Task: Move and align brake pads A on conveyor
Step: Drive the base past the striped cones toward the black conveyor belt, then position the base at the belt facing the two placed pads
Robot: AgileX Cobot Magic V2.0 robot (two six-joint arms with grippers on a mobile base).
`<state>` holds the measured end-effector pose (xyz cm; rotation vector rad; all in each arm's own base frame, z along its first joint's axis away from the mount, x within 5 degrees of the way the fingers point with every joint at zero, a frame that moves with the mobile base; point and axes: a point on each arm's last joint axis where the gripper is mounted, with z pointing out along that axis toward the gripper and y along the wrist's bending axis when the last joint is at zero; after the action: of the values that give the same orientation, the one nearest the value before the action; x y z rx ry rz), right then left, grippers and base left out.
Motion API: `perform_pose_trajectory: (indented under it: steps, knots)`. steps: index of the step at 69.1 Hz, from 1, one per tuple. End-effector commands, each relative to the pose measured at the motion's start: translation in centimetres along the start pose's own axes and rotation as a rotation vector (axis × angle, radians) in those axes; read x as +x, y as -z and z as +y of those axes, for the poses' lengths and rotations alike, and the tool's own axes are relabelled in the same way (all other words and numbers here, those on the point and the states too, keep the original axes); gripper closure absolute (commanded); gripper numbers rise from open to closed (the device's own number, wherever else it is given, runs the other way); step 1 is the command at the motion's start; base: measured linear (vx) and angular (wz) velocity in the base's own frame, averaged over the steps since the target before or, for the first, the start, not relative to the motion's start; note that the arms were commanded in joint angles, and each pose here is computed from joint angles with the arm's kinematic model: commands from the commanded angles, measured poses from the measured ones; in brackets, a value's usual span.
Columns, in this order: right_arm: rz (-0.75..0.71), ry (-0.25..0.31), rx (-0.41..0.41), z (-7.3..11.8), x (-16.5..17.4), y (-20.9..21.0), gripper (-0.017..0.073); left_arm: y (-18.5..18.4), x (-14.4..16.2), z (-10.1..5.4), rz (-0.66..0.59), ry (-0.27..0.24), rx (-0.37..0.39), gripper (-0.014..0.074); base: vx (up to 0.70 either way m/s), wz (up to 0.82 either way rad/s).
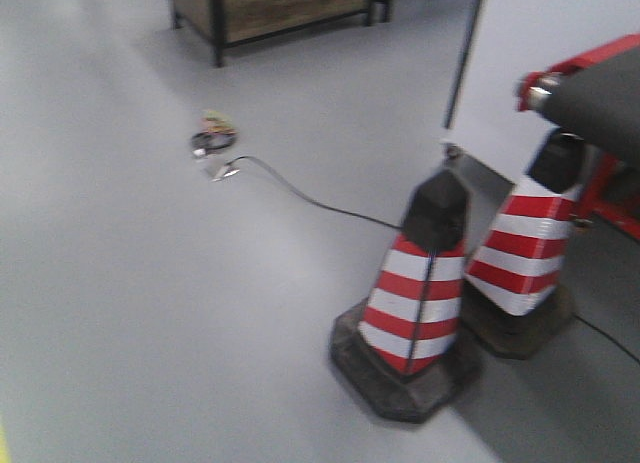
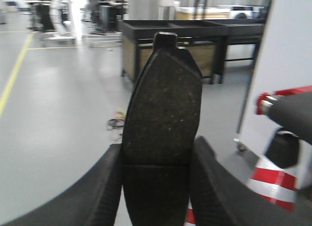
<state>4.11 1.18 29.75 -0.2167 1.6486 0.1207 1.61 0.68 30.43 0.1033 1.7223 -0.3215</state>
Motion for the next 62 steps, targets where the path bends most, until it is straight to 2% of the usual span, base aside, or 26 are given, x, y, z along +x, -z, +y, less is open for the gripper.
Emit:
perform_pose_trajectory:
  steps: [1,62]
  knots:
    - [-0.112,0.012,0.023,-0.22,-1.73,0.21,0.0561,0.21,-1.54,-0.37,-0.103,-0.004,0.034,0.0599,0.19,-0.81]
    - [-0.111,0.012,0.023,-0.22,-1.72,0.21,0.0561,0.21,-1.54,-0.37,-0.103,-0.004,0.034,0.0599,0.16,-0.77]
